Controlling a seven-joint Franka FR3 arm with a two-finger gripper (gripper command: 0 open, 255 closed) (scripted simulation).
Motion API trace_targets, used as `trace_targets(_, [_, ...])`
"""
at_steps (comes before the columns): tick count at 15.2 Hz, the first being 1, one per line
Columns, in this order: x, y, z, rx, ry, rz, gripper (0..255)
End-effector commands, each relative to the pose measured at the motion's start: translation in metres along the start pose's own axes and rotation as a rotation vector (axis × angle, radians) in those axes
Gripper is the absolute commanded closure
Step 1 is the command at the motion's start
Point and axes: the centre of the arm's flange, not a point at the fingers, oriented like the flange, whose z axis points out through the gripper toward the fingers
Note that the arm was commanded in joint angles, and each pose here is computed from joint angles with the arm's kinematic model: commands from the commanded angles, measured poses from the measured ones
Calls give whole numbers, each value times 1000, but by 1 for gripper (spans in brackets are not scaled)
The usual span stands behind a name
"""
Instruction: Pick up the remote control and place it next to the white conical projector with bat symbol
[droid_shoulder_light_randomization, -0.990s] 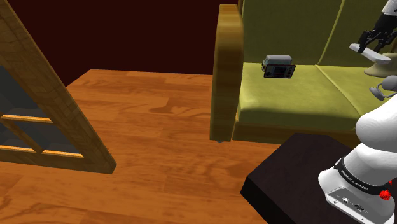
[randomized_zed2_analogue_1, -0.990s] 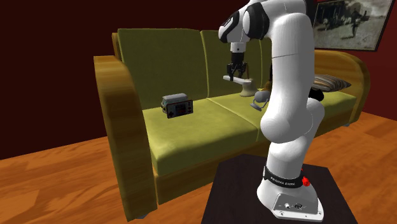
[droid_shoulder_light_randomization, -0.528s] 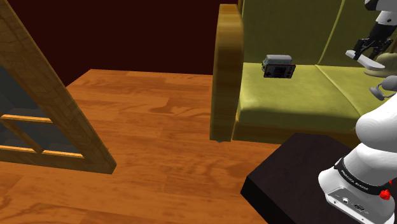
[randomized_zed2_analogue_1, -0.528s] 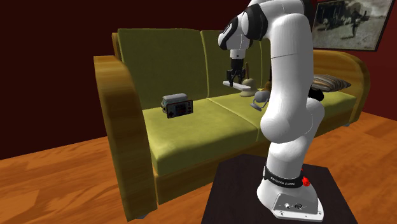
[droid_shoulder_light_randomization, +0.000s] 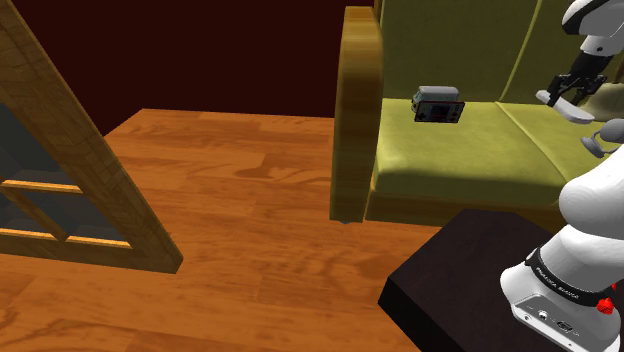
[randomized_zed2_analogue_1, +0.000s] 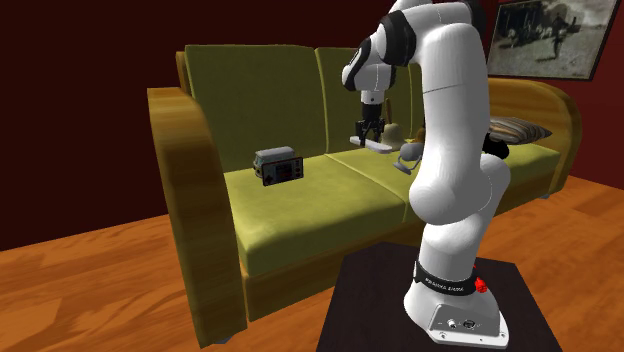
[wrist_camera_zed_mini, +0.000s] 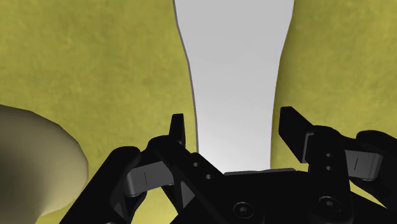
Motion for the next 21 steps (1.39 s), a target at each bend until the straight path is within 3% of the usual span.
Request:
trace_targets(1, [0, -1, 11, 0, 1, 0, 255])
trace_targets(9, [1, 0, 54, 0, 1, 0, 255])
trace_targets(16, [1, 0, 54, 0, 1, 0, 255])
trace_targets(17, [1, 0, 54, 0, 1, 0, 0])
trace_targets(21, [1, 0, 54, 0, 1, 0, 0])
